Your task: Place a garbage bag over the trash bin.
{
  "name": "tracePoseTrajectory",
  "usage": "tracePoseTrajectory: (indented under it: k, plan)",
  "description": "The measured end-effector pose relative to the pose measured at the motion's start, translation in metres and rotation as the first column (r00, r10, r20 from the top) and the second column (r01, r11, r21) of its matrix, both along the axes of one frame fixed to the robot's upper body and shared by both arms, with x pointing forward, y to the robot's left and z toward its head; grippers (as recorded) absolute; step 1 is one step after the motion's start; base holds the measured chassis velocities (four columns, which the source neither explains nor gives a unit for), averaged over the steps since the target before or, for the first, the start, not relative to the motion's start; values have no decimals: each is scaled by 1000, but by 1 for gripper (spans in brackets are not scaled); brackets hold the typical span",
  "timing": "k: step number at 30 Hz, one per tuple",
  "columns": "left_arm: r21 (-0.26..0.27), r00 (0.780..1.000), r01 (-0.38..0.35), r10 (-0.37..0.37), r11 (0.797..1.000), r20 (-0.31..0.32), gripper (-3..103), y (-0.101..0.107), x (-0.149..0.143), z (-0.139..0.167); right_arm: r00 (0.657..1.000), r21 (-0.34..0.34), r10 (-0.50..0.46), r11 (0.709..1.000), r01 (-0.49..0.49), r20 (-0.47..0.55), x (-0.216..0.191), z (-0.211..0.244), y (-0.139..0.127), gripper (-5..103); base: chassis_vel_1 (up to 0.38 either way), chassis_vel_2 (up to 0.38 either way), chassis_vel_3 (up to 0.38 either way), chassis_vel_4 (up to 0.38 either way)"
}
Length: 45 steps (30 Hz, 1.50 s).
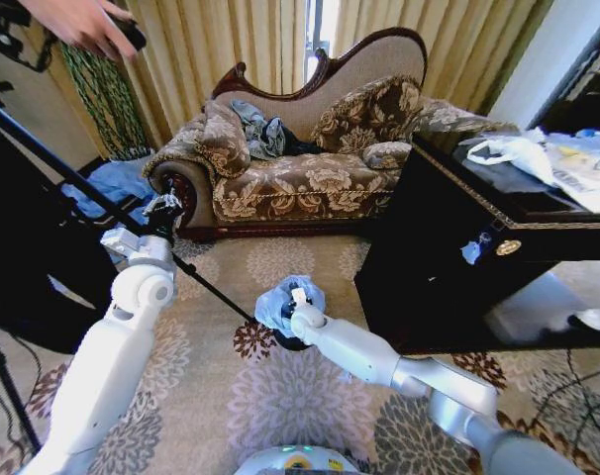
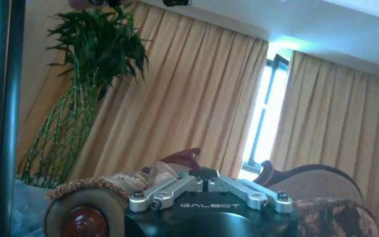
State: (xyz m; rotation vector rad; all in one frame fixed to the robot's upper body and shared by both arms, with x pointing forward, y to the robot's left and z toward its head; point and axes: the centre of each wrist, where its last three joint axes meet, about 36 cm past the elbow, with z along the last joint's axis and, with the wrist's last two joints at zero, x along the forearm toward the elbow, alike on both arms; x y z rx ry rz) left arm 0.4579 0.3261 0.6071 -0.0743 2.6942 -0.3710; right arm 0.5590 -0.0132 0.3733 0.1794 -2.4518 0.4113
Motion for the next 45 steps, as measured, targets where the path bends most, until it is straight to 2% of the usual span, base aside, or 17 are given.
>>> tracePoseTrajectory:
  k: [6, 9, 12, 19, 27, 33, 39, 45]
  plan:
    - [-10, 1000, -8, 8, 1000, 5, 0, 4, -1, 1, 1000, -40, -10, 999, 9, -15, 3, -3, -16, 0, 0, 0, 0, 0]
    - [-12, 1000, -12, 12, 1000, 3, 0, 6, -3, -1, 1000, -23, 5, 1000, -6, -24, -2, -1, -15, 0, 0, 0, 0, 0]
    - [-12, 1000, -16, 16, 1000, 0, 0, 7, -5, -3, 998, 17, 54, 998, -54, -45, -19, -1, 0, 0, 0, 0, 0, 0]
    - [-15, 1000, -16, 16, 1000, 2, 0, 9, -6, -2, 992, 21, 119, 993, -118, -39, -30, -15, 18, 0, 0, 0, 0, 0]
    - [-24, 1000, -16, 16, 1000, 7, 0, 12, -7, 1, 996, -29, 79, 996, -81, -40, -6, -28, 5, 0, 0, 0, 0, 0]
    - [-38, 1000, -12, 13, 999, 16, 0, 12, -5, 4, 995, -75, 60, 995, -66, -78, 7, -24, -4, 0, 0, 0, 0, 0]
    - [-60, 1000, -13, 14, 998, 17, 0, 11, -5, 2, 986, -125, 109, 984, -125, -130, 3, -26, 6, 0, 0, 0, 0, 0]
    - [-71, 1000, -16, 17, 997, 15, 0, 12, -7, -1, 977, -142, 169, 972, -187, -133, -5, -36, 17, 0, 0, 0, 0, 0]
